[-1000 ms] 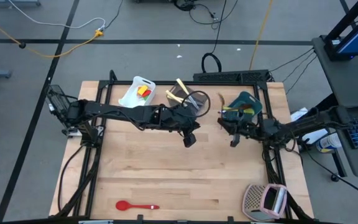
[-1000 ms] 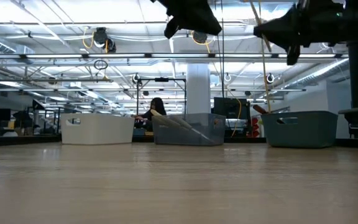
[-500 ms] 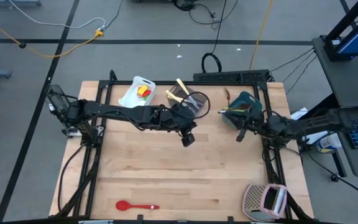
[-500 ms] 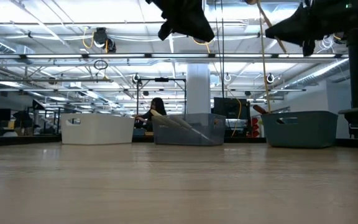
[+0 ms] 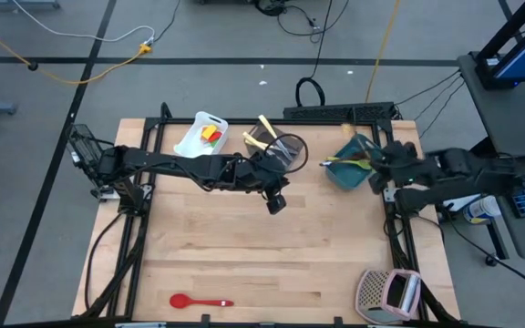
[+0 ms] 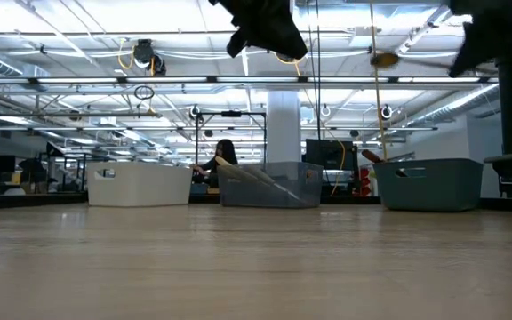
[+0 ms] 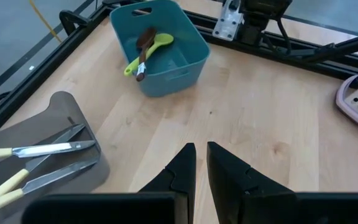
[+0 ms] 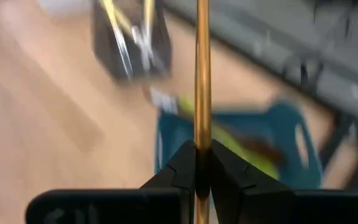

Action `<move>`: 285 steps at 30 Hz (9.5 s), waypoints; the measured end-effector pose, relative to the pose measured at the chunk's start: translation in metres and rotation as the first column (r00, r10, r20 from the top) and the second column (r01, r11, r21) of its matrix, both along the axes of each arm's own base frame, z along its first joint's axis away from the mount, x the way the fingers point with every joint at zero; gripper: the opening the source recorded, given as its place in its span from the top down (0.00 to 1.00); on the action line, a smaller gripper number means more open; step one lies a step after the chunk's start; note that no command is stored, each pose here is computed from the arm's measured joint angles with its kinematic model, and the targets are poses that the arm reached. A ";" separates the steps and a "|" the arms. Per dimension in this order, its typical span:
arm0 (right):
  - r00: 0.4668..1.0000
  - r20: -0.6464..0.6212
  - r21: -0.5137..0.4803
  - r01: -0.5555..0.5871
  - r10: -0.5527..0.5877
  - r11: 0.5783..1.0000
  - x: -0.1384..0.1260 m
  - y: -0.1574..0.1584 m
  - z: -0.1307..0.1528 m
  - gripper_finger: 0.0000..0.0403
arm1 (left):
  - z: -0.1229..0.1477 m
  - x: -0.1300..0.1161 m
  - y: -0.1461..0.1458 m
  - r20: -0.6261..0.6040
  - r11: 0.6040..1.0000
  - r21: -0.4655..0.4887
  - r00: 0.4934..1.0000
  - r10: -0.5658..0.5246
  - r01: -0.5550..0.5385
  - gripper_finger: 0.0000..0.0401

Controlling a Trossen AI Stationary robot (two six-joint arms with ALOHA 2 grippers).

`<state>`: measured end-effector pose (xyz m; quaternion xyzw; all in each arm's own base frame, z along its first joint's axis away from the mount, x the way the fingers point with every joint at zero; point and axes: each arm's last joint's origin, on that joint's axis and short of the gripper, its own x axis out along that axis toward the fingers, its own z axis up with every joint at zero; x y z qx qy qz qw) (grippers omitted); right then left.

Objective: Pick & Place Kitchen Items
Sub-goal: Put the gold serving spoon into the blue bin, then put the red serving spoon into the blue bin

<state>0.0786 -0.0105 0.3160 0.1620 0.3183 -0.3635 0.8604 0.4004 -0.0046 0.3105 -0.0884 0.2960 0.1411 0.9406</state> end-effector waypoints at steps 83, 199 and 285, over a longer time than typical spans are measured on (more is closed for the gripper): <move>0.759 0.315 -0.153 -0.552 0.570 0.820 0.151 -0.007 -0.089 0.72 | -0.041 -0.089 -0.168 -0.521 0.947 -0.058 0.799 -0.300 0.317 0.90; 0.319 0.029 -0.671 -0.697 0.947 0.255 0.140 0.070 -0.093 0.49 | -0.080 -0.008 -0.047 -0.002 0.382 0.667 0.515 -0.857 0.640 0.93; 0.781 -0.401 -0.659 -0.609 0.479 0.442 0.101 0.018 -0.068 0.90 | -0.084 -0.006 -0.036 0.110 0.759 0.433 0.808 -0.579 0.486 0.54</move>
